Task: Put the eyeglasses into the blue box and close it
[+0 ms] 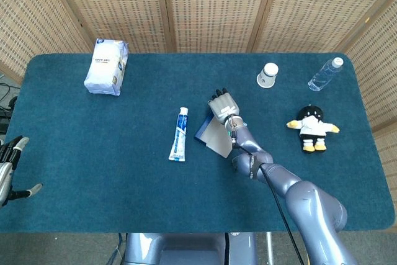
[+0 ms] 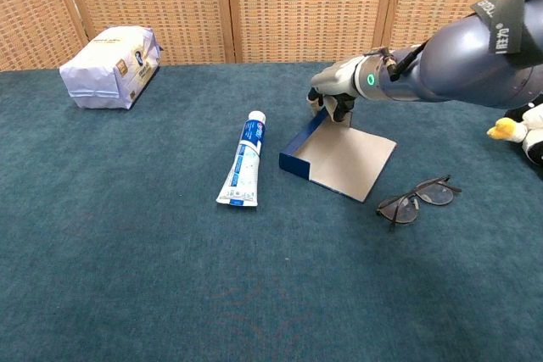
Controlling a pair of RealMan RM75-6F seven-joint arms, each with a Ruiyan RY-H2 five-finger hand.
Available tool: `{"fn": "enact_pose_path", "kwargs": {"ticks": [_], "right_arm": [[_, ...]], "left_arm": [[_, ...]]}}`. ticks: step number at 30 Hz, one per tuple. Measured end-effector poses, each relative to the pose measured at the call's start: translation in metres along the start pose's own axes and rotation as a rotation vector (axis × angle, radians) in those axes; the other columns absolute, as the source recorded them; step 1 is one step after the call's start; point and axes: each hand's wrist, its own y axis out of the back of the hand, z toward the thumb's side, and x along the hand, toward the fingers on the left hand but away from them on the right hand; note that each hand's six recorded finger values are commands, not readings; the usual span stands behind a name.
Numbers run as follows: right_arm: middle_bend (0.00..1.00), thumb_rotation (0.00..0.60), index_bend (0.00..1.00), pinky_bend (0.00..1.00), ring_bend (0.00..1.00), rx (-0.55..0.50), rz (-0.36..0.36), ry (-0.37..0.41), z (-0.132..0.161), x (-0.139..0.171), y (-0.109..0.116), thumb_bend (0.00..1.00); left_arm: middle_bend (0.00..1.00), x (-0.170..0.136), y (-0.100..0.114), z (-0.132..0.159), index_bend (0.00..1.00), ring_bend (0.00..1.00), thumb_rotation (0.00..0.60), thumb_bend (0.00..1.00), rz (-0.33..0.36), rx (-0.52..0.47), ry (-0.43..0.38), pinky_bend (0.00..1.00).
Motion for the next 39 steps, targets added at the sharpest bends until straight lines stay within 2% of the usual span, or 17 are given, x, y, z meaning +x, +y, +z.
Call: {"fn": "enact_pose_path", "kwargs": {"ticks": [4,16,24,27,29,33,36,39], "right_arm": [[0.28,0.6,0.38,0.08,0.0,0.057,0.007,0.003,-0.008,0.008,-0.001,1.0],[0.28,0.6,0.38,0.08,0.0,0.185,0.069,0.066,-0.017,0.05,-0.018,1.0],[0.2,0.6,0.38,0.08,0.0,0.191,0.004,0.014,-0.042,0.071,-0.002,1.0],[0.11,0.6,0.35,0.08,0.0,0.16,-0.003,0.002,-0.052,0.077,0.003,1.0],[0.03,0.6,0.33,0.08,0.0,0.127,-0.022,-0.005,-0.057,0.083,0.008,0.87],[0.0,0.6,0.3,0.08,0.0,0.071,-0.087,-0.002,-0.065,0.095,0.017,0.39],[0.0,0.6,0.28,0.08,0.0,0.04,-0.15,0.025,-0.07,0.108,0.021,0.2],[0.0,0.6,0.28,0.08,0.0,0.031,-0.229,0.071,-0.073,0.124,0.023,0.16]], "left_arm": [[0.0,-0.001,0.0,0.001,0.0,0.0,0.6,0.1,-0.001,-0.001,-0.005,0.0],[0.0,-0.006,-0.001,0.006,0.0,0.0,0.6,0.1,-0.001,0.001,-0.029,0.0],[0.0,-0.01,-0.002,0.009,0.0,0.0,0.6,0.1,-0.001,0.005,-0.045,0.0],[0.0,-0.012,-0.002,0.01,0.0,0.0,0.6,0.1,0.0,0.006,-0.051,0.0],[0.0,-0.013,-0.002,0.011,0.0,0.0,0.6,0.1,0.001,0.008,-0.055,0.0],[0.0,-0.014,-0.003,0.012,0.0,0.0,0.6,0.1,-0.004,0.008,-0.063,0.0],[0.0,-0.014,-0.003,0.013,0.0,0.0,0.6,0.1,-0.006,0.008,-0.069,0.0],[0.0,-0.016,-0.004,0.016,0.0,0.0,0.6,0.1,-0.008,0.011,-0.08,0.0]]}}
